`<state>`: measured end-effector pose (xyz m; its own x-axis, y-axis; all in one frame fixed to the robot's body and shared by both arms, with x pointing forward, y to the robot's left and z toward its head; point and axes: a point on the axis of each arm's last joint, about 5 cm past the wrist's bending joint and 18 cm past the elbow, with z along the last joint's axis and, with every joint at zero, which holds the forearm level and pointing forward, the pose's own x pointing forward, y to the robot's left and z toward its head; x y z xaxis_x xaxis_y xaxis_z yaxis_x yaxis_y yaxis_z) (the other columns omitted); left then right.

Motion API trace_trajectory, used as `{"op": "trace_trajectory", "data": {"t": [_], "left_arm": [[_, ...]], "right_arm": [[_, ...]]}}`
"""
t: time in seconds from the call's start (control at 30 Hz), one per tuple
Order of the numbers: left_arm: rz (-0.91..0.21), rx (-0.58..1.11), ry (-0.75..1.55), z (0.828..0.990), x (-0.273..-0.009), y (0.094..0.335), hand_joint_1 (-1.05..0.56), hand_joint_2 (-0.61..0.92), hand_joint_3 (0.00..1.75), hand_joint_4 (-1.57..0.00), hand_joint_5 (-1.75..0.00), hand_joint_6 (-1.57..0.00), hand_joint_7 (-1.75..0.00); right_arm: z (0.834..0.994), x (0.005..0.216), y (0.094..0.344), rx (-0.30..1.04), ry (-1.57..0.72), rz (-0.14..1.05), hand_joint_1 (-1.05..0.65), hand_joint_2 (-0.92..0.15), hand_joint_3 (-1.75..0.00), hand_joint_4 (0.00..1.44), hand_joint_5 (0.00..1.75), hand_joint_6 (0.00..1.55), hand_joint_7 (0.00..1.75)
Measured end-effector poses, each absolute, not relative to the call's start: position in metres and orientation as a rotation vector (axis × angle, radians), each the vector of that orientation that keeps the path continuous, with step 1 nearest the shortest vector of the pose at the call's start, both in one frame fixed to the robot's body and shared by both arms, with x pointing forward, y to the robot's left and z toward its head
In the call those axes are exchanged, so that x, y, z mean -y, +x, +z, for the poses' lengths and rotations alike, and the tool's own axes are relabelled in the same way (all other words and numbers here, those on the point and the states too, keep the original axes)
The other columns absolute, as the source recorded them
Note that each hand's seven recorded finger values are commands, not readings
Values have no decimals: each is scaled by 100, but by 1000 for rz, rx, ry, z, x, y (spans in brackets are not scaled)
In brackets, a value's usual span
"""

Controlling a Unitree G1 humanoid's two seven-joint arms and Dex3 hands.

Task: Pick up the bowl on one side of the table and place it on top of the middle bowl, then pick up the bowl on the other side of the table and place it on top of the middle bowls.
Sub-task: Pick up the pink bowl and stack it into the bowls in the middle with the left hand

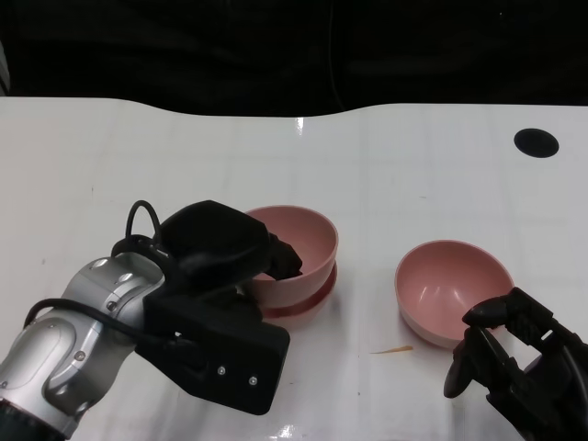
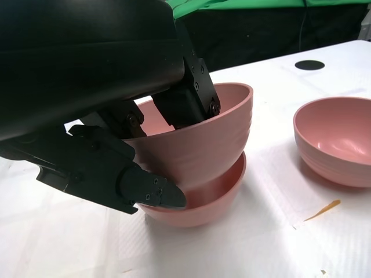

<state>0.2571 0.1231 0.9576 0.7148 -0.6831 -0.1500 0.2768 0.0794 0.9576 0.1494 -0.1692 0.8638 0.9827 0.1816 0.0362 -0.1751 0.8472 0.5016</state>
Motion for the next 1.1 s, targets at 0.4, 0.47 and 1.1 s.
{"op": "trace_trajectory", "data": {"t": [0.4, 0.47, 1.1], "left_arm": [[-730, 407, 1292, 947, -121, 255, -24, 92, 29, -87, -92, -110, -3], [-728, 408, 1292, 945, -121, 256, -24, 92, 27, -88, -89, -110, -3], [-698, 438, 1281, 924, -123, 258, -24, 92, 29, -81, -115, -116, -5]], "right_arm": [[864, 169, 149, -14, 527, 185, -15, -82, -52, 84, 163, 81, 128], [864, 169, 149, -14, 528, 183, -14, -82, -53, 84, 163, 81, 127], [861, 169, 149, -13, 536, 193, -15, -79, -56, 83, 162, 83, 124]]}}
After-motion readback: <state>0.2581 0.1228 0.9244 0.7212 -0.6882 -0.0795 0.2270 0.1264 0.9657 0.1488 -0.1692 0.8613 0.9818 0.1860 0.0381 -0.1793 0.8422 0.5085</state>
